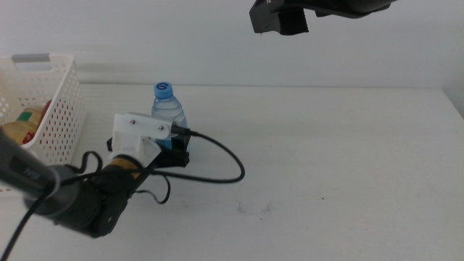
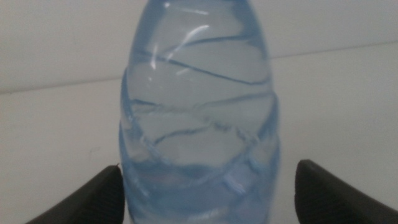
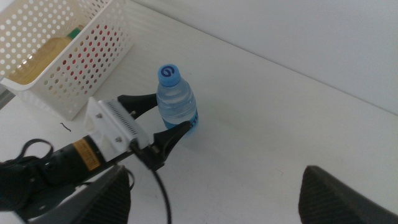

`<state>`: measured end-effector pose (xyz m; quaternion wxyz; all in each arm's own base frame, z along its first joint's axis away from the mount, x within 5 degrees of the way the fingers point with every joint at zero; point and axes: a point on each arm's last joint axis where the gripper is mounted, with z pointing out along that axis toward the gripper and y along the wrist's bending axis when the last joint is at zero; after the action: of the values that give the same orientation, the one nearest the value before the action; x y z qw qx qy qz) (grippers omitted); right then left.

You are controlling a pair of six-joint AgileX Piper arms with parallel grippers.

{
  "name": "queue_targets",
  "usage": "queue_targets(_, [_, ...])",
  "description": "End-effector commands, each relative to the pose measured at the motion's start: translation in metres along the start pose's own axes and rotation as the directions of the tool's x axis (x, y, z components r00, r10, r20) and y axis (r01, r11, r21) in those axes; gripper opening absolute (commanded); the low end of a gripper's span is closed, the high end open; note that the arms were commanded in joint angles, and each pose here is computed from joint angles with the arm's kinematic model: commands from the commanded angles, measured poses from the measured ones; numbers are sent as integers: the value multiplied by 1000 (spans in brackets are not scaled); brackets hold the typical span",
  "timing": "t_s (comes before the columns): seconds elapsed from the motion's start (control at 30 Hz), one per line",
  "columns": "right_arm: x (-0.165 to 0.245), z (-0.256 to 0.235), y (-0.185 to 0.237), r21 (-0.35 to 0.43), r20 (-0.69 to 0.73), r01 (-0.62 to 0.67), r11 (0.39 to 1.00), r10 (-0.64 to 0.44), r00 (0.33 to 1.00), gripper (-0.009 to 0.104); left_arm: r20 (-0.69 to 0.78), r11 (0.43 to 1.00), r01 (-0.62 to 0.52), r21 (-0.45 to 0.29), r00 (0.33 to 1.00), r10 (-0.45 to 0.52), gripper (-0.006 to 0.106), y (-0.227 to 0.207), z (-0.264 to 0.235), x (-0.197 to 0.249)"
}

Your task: Use arms to grab the bottles and put them into the dustbin to the left of the table.

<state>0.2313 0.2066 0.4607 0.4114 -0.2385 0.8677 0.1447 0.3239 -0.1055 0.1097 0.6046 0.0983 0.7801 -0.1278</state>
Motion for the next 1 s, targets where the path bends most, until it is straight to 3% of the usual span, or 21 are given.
queue_targets(0.0, [-1,-3,-3,10,10,0,1000,0,1000,88,30,1000,11,-6,1000,-11,94,1,12,-1])
queue_targets(0.33, [-1,-3,-3,10,10,0,1000,0,1000,88,52,999,17,-49,999,-15,94,6,49,2])
queue_targets(0.43, [-1,-3,-3,10,10,0,1000,0,1000,88,49,998,22,-56,999,-20,90,7,53,5])
queue_targets(0.5, [-1,-3,-3,10,10,0,1000,0,1000,88,49,998,23,-56,999,-20,79,8,52,4])
queue_targets(0.67, [-1,-3,-3,10,10,0,1000,0,1000,88,-59,999,0,-36,998,-2,26,4,32,-24])
queue_targets(0.77, [-1,-3,-3,10,10,0,1000,0,1000,88,-186,997,51,-60,981,-61,0,2,14,-52])
queue_targets(0.97, [-1,-3,-3,10,10,0,1000,0,1000,88,-435,995,40,-89,897,-75,-2,-5,-47,-120])
